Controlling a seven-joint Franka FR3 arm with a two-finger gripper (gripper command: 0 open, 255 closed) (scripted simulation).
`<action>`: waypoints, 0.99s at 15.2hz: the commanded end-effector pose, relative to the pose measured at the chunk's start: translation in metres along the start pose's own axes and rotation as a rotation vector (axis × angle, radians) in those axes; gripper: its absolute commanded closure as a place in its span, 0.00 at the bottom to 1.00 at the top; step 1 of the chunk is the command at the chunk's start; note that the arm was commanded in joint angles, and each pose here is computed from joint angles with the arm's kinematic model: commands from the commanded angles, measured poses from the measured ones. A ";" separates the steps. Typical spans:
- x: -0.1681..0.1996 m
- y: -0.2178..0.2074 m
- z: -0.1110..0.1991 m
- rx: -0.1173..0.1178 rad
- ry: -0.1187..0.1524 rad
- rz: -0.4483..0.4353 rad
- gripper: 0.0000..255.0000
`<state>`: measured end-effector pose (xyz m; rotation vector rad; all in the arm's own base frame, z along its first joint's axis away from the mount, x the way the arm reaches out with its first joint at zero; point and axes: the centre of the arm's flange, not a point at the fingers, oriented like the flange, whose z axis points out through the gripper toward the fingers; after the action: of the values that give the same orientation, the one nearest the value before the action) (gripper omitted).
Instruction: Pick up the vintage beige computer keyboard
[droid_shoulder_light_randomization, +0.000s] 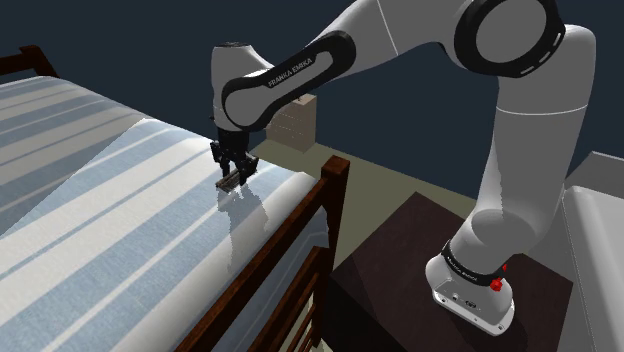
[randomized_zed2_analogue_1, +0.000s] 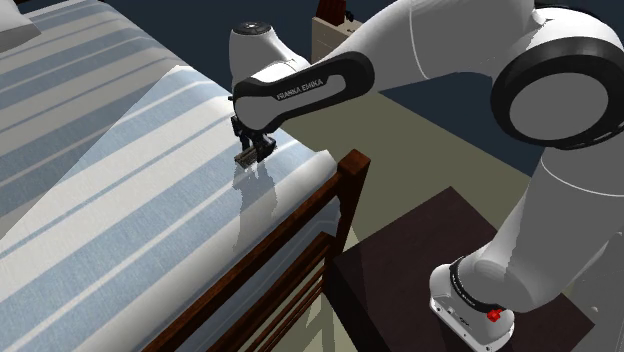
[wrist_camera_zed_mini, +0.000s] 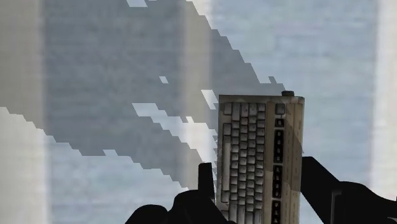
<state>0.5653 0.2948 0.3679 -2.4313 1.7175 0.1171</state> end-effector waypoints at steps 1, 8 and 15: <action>0.000 0.000 0.001 -0.002 0.000 0.000 1.00; -0.005 -0.003 -0.035 -0.002 0.000 0.000 1.00; -0.011 -0.007 -0.072 -0.002 0.000 0.000 1.00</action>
<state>0.5657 0.2954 0.4354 -2.4322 1.7189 0.1192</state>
